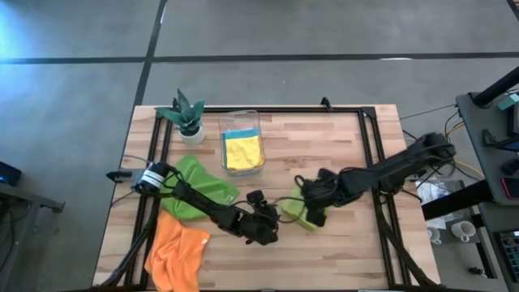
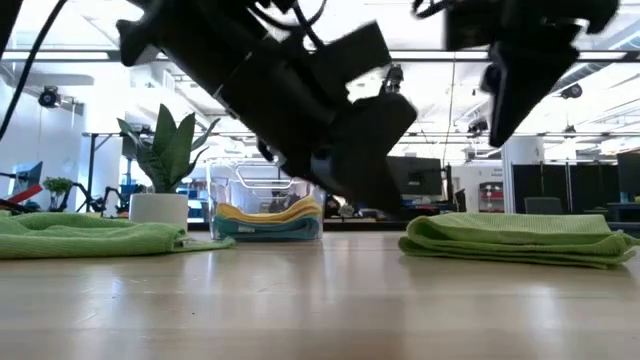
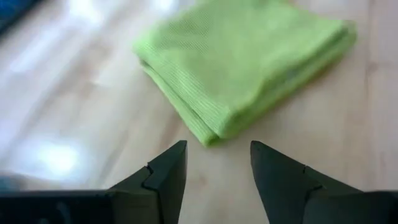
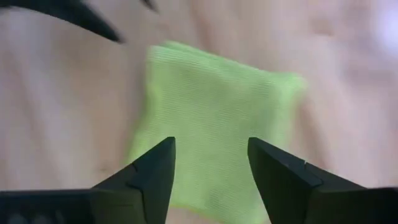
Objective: Fold microfiber towels
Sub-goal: Fold the light green microfiber cloth
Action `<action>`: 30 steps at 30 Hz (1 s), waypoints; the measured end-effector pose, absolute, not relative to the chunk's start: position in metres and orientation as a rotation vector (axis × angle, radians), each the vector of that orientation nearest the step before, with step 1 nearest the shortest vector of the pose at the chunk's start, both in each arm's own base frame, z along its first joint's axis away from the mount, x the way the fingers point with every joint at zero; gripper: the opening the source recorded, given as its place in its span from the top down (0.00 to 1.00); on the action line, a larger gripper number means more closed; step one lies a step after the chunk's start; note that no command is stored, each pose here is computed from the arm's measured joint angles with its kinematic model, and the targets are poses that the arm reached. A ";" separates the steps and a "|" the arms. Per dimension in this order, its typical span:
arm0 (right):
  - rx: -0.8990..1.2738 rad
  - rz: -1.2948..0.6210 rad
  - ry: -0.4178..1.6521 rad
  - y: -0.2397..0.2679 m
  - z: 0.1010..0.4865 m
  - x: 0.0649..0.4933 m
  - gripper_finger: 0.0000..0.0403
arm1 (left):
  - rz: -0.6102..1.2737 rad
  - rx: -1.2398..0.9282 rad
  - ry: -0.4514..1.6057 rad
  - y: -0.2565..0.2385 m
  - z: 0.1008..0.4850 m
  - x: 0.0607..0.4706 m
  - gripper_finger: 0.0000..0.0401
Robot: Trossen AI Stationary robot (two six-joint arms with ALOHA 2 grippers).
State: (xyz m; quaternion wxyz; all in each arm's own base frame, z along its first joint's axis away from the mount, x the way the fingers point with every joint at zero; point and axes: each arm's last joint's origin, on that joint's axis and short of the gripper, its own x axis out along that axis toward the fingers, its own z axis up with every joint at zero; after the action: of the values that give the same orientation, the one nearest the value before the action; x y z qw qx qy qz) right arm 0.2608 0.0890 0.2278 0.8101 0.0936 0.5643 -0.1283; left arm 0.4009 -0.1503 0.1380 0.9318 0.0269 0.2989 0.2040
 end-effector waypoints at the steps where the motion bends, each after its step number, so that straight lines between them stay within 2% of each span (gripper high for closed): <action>1: 0.179 -0.321 1.192 0.088 0.231 0.253 0.50 | 0.444 0.063 0.578 -0.152 0.140 0.401 0.60; 4: 0.187 -0.401 1.176 0.079 0.233 0.234 0.50 | 0.463 0.074 0.432 -0.155 0.150 0.410 0.60; 8: 0.273 -0.436 1.202 0.066 0.224 0.222 0.50 | 0.368 0.072 0.275 -0.153 0.150 0.430 0.60; 10: 0.307 -0.423 1.229 0.060 0.219 0.218 0.50 | 0.337 0.087 0.307 -0.146 0.134 0.438 0.60; 16: 0.357 -0.352 1.192 0.057 0.213 0.215 0.50 | 0.424 0.061 0.463 -0.122 0.095 0.440 0.60; 24: 0.358 -0.285 1.181 0.062 0.193 0.230 0.50 | 0.400 0.135 0.638 -0.124 0.103 0.424 0.60; 30: 0.226 -0.075 1.070 0.092 0.175 0.256 0.50 | 0.249 -0.021 0.662 -0.145 0.112 0.416 0.60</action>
State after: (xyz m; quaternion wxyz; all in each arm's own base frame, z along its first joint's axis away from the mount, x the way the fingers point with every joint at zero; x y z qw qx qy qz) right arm 0.2558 0.0919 0.1752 0.8535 0.1076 0.5086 -0.0359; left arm 0.4156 -0.1453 0.1116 0.9380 -0.0103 0.3243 0.1221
